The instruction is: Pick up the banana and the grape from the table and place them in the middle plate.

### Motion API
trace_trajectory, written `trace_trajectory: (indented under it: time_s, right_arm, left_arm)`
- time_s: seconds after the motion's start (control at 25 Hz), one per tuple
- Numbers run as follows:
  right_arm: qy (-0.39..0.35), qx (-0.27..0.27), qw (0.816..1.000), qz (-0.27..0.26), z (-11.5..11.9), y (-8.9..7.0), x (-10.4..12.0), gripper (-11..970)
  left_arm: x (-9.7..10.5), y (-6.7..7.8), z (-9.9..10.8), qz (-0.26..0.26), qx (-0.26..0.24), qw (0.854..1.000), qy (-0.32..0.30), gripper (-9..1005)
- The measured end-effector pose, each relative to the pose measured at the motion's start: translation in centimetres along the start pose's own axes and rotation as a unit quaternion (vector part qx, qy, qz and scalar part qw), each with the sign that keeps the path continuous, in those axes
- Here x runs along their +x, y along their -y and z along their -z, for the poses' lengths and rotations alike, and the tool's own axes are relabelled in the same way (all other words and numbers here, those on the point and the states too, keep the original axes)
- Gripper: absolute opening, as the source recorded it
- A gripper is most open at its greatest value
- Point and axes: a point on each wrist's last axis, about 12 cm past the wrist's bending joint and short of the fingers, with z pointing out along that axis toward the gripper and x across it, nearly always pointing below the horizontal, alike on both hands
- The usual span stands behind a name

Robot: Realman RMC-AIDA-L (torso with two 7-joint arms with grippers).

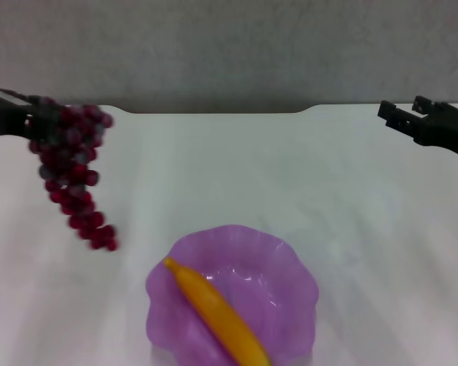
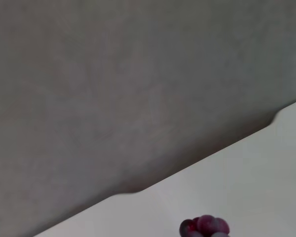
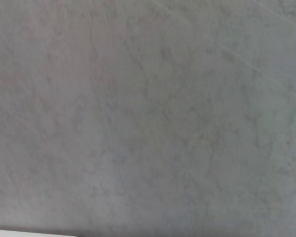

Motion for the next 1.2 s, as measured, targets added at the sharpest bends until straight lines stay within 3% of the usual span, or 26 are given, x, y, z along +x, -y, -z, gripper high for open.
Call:
trace_trajectory:
  time_s: [0.36,0.72,1.2]
  right_arm:
    - [-0.002,0.002,1.000,-0.002,0.1,0.1,0.2,770]
    - [-0.001,0.002,1.000,-0.001,0.1,0.1,0.1,770]
    - [0.002,-0.003,1.000,0.003,-0.2,-0.1,-0.2,770]
  left_arm:
    - [0.1,3.1,1.0,-0.029,0.117,0.993,-0.009,169]
    - [0.0,7.1,1.8,-0.063,0.252,0.966,-0.004,168]
    - [0.2,10.3,0.6,-0.097,0.275,0.957,-0.009,169]
